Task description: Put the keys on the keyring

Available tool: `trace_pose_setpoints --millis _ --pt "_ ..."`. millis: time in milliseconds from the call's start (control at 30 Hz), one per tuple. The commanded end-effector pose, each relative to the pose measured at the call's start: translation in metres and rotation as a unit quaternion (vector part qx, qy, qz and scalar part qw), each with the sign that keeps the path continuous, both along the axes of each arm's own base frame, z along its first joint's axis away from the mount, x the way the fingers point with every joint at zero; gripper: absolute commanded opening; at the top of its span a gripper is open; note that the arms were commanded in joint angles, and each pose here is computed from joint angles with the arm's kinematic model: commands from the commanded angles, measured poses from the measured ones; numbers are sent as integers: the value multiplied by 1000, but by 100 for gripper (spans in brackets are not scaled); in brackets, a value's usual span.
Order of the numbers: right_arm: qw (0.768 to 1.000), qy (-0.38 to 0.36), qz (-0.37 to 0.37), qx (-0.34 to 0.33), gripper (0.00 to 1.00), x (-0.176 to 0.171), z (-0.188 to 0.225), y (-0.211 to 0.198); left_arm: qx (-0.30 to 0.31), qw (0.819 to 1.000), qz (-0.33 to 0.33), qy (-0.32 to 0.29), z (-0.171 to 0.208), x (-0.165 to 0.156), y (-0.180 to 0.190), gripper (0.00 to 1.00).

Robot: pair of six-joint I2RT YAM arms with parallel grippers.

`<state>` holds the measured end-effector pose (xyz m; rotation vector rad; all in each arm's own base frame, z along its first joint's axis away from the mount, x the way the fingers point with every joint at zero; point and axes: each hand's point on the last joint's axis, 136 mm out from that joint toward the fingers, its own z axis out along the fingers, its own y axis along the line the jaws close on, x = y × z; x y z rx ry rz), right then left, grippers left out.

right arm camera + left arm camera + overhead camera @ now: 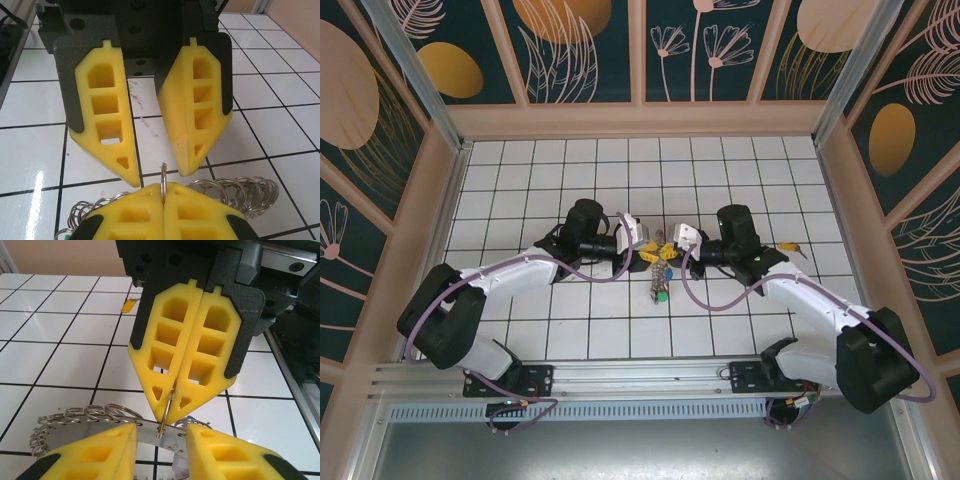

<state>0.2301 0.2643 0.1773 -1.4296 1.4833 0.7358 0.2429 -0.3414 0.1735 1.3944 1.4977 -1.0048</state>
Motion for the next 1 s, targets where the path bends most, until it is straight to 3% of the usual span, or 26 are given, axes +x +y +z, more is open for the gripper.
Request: trace_pose_setpoints --millis 0,300,533,767,967 --pt "999 -22 28 25 0 1 22 6 -9 1000 -11 -19 7 1 -6 30" --pt "999 -18 37 29 0 -1 25 9 -7 1000 -11 -19 6 2 -8 21" --pt "999 -15 27 23 0 1 21 6 -2 1000 -14 -15 3 1 -8 0" --pt "999 -32 -11 -4 14 7 6 -5 -21 1000 0 -21 10 1 -6 0" --pt "999 -42 -16 0 15 5 6 -8 -43 999 1 -19 18 -1 -6 0"
